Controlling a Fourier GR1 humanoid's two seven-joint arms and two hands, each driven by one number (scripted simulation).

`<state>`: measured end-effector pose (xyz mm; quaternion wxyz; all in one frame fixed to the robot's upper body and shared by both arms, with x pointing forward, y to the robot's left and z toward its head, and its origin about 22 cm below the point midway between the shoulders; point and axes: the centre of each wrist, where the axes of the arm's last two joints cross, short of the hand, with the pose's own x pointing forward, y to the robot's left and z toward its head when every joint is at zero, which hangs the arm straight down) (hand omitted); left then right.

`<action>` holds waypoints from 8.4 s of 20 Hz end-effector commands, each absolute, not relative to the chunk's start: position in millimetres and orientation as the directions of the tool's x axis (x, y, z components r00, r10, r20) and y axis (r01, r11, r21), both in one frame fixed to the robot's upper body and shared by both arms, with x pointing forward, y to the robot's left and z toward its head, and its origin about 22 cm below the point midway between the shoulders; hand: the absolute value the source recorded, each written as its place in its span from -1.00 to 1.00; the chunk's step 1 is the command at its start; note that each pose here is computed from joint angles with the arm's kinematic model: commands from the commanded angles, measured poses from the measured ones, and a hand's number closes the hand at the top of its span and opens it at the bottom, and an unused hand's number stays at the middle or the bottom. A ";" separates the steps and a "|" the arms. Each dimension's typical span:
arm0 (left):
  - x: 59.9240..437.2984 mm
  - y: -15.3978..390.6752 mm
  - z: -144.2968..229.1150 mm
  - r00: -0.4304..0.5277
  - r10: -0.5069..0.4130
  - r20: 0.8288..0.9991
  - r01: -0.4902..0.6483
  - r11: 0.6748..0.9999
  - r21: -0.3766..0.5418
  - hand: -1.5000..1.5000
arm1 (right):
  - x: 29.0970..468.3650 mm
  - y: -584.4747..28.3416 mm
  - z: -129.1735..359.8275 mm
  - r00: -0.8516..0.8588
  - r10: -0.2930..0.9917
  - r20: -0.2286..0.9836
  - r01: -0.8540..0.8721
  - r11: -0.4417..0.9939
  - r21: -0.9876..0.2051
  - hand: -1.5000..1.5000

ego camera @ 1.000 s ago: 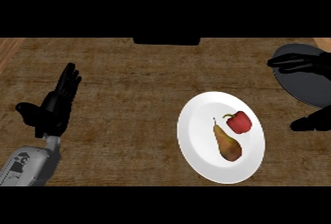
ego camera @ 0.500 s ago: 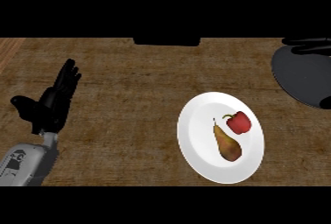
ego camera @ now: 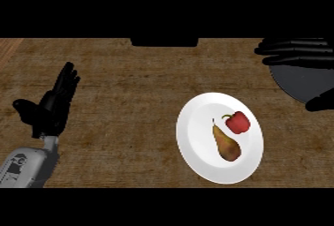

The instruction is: Pick the bell pepper from the plate and place it in the pan

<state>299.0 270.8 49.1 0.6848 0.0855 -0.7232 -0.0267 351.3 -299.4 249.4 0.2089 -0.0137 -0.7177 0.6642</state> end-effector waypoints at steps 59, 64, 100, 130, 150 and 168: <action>306.6 271.0 46.4 -0.034 -0.159 0.987 -0.102 0.983 0.155 0.00 | 347.9 -219.2 75.0 -0.917 0.398 -0.005 -0.192 -0.454 -0.870 -1.00; 304.0 263.3 70.3 -0.053 -0.152 0.987 -0.090 0.985 0.147 0.00 | 352.5 -218.0 71.2 -0.912 0.410 -0.034 -0.181 -0.474 -0.862 -1.00; 290.1 287.2 52.3 -0.028 -0.168 0.985 -0.120 0.979 0.164 0.00 | 332.7 -167.7 142.6 -0.071 0.934 0.350 0.069 0.355 -0.932 1.00; 302.0 252.6 53.7 -0.082 -0.142 0.986 -0.045 0.989 0.139 0.00 | 375.1 -447.5 138.0 0.286 0.826 0.485 0.470 0.321 -0.822 1.00; 308.0 247.6 61.5 -0.106 -0.128 0.986 -0.017 0.992 0.127 0.00 | 360.7 -465.7 66.2 0.277 0.621 0.733 0.292 0.673 -0.680 -1.00; 299.0 281.3 47.4 -0.041 -0.154 0.987 -0.093 0.984 0.149 0.00 | 282.8 -543.7 61.9 -0.128 0.251 0.959 0.377 0.907 -0.187 -1.00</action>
